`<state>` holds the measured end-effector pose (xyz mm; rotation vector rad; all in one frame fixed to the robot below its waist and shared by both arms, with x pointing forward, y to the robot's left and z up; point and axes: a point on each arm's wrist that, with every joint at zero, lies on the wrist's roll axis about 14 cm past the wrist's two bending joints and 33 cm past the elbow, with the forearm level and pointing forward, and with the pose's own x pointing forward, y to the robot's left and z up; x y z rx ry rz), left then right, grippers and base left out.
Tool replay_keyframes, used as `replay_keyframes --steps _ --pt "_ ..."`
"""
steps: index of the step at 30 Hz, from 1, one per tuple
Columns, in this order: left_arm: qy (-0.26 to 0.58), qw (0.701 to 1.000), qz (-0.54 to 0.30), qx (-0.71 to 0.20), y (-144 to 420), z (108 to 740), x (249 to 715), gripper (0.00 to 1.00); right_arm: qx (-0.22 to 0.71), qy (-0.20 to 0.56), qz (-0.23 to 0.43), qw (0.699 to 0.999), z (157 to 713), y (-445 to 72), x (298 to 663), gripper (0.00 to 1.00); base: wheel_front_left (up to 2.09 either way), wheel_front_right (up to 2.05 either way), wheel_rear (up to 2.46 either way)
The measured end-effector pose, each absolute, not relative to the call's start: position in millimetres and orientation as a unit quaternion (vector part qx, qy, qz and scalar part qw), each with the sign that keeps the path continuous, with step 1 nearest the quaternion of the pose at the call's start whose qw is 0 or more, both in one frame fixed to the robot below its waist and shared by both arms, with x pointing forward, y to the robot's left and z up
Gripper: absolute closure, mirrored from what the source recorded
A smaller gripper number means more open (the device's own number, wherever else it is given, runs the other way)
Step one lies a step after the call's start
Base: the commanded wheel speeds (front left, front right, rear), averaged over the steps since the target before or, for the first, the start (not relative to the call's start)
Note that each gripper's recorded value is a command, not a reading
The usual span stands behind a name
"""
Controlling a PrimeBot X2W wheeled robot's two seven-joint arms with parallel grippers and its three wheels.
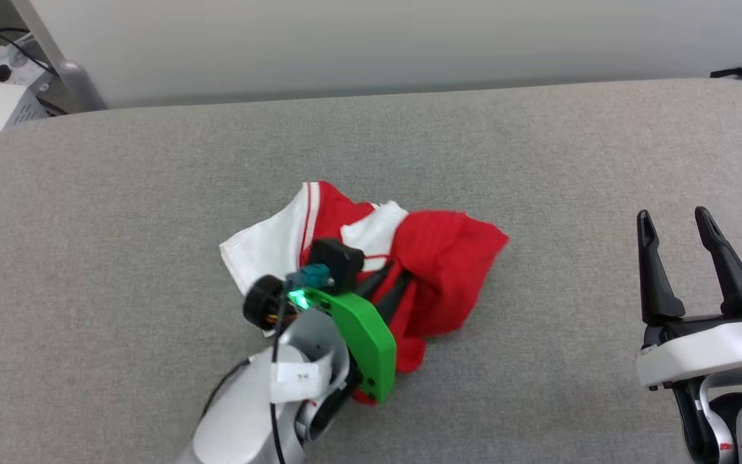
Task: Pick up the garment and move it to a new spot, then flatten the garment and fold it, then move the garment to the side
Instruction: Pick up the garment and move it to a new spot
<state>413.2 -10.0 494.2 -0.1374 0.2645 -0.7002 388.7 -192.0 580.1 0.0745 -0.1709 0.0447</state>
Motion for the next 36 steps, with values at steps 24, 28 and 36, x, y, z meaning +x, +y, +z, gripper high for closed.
replay_keyframes --steps 24,28,36 --pt "0.077 0.926 -0.359 -0.083 -30 497 391 0.00 0.042 -0.062 0.035 0.997 565 -183 400 0.00 0.00 0.00 0.00" --pt "0.014 0.950 -0.300 -0.085 0 526 405 0.00 0.043 -0.059 0.046 0.996 567 -175 396 0.00 0.00 0.00 0.00" --pt "-0.053 0.982 -0.163 -0.084 77 550 420 0.00 0.044 -0.055 0.061 0.996 568 -165 390 0.00 0.00 0.00 0.00"
